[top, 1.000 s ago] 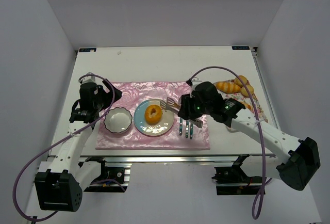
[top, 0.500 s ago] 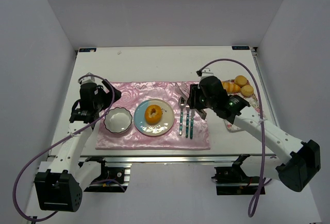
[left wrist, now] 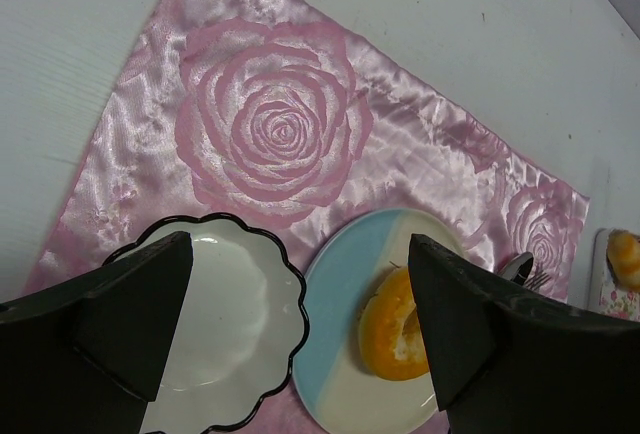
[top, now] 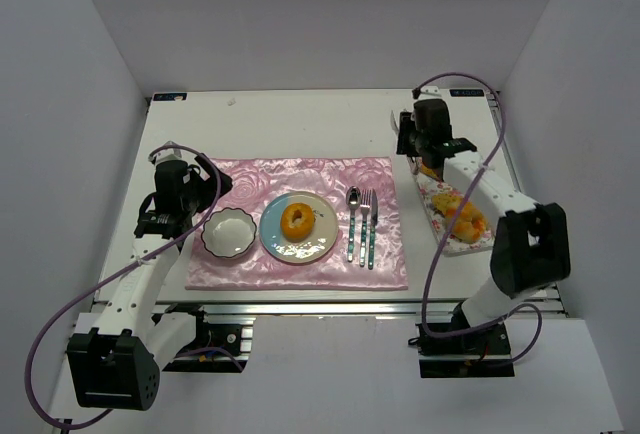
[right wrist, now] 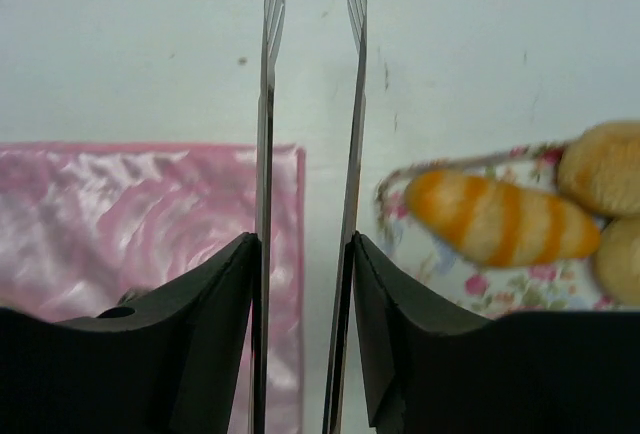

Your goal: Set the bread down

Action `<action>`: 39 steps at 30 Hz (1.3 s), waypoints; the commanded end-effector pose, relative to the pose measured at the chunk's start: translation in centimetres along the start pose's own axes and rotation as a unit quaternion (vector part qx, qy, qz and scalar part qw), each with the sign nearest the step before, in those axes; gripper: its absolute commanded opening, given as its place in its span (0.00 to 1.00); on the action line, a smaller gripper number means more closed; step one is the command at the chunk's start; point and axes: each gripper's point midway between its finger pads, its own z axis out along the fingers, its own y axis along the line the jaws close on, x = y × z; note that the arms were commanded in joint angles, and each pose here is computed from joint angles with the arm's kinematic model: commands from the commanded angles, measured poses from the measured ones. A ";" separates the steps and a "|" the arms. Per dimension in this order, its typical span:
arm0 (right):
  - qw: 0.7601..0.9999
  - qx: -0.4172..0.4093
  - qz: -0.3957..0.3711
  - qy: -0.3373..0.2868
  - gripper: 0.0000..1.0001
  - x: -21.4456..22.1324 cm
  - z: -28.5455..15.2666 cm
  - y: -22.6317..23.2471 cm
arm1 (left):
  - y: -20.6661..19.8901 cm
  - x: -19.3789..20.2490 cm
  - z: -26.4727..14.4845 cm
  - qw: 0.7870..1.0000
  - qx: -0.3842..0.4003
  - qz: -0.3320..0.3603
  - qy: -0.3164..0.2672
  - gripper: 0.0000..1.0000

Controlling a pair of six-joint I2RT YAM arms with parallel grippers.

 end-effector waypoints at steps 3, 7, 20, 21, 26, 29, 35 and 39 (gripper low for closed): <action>0.988 0.020 -0.077 -0.129 0.48 -9.1 4.6 0.4 | 0.4 -0.2 0.1 1.000 -0.011 0.002 -0.009 0.98; 0.988 0.033 -0.097 -0.119 0.51 -10.3 8.4 0.3 | 0.5 -0.4 0.2 1.000 -0.014 0.003 -0.013 0.98; 0.997 0.036 -0.062 -0.010 0.57 -5.2 18.2 -1.6 | 1.0 -0.3 0.6 1.000 -0.028 0.006 -0.010 0.98; 0.997 0.036 -0.063 -0.005 0.58 -4.8 18.4 -1.6 | 0.9 -0.2 0.6 1.000 -0.027 0.006 -0.009 0.98; 0.997 0.043 -0.061 0.028 0.62 -2.5 19.0 -2.3 | 0.8 -0.1 0.7 1.000 -0.026 0.006 -0.006 0.98; 0.996 0.042 -0.063 0.038 0.65 -1.9 18.9 -2.4 | 1.0 -0.1 0.6 1.000 -0.029 0.006 -0.005 0.98; 0.996 0.041 -0.062 0.042 0.84 -2.7 17.5 -2.5 | 0.8 -0.2 0.2 1.000 -0.027 0.004 -0.005 0.98; 0.997 0.028 -0.061 0.027 0.89 -5.1 14.8 -1.9 | 0.5 -0.4 -0.2 1.000 -0.019 -0.001 -0.007 0.98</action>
